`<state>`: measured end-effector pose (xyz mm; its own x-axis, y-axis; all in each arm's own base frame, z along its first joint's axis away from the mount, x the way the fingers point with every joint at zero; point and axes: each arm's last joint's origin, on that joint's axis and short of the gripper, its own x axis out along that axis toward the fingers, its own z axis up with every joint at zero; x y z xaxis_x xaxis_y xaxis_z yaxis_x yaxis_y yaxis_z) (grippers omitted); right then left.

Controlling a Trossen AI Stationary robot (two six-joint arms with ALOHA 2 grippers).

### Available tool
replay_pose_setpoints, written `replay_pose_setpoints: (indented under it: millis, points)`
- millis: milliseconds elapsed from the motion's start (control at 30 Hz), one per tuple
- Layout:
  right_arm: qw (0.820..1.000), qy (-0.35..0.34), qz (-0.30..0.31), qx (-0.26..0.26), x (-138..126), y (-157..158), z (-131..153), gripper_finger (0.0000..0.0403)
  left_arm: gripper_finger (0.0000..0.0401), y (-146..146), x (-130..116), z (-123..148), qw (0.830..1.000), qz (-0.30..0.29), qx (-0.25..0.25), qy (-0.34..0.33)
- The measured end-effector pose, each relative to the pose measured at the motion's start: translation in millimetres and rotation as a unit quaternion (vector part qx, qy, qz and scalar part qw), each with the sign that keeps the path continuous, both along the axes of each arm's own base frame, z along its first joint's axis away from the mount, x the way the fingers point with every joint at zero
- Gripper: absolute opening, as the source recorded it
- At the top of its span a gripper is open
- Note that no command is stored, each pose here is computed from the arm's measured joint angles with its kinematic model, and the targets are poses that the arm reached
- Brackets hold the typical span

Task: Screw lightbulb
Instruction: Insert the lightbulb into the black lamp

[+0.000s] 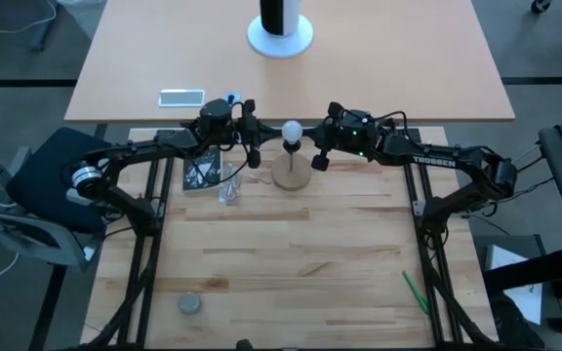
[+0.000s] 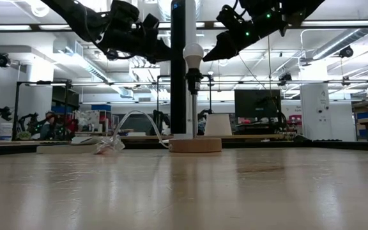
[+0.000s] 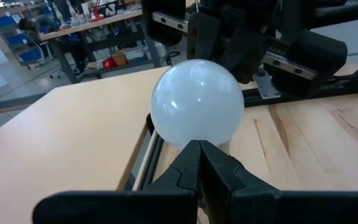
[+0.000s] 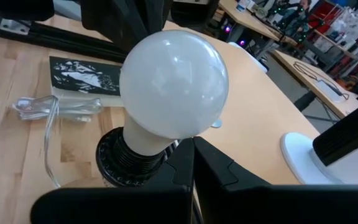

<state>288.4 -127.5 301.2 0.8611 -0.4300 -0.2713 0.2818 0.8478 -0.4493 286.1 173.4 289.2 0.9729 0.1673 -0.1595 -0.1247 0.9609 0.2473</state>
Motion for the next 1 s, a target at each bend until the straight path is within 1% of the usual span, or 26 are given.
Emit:
replay_pose_setpoints:
  millis: [200,300,400,567,733,1000]
  points:
    - [1.0,0.0,-0.001,0.0,0.2,0.2,-0.1,0.0,0.0,0.2,-0.1,-1.6,1.0,0.001,-0.006,0.006]
    - [1.0,0.01,-0.017,0.001,-1.1,0.0,-1.4,0.0,0.0,-1.5,-2.6,-1.6,1.0,0.002,-0.016,0.018]
    - [1.0,0.014,-0.025,0.0,-2.1,-1.4,-2.0,0.0,0.0,-3.3,-5.2,3.0,1.0,-0.002,-0.008,0.015]
    - [1.0,0.007,-0.009,-0.009,-0.7,-0.3,0.1,0.0,0.0,-4.6,-4.2,5.7,1.0,-0.029,-0.001,0.0]
    - [1.0,0.003,0.008,-0.002,0.0,1.1,0.2,0.0,0.0,-4.2,-4.1,7.4,1.0,-0.027,0.005,-0.007]
    - [1.0,0.001,0.014,0.003,0.4,2.3,-0.1,0.0,0.0,-1.8,-1.6,4.5,1.0,-0.016,0.011,-0.007]
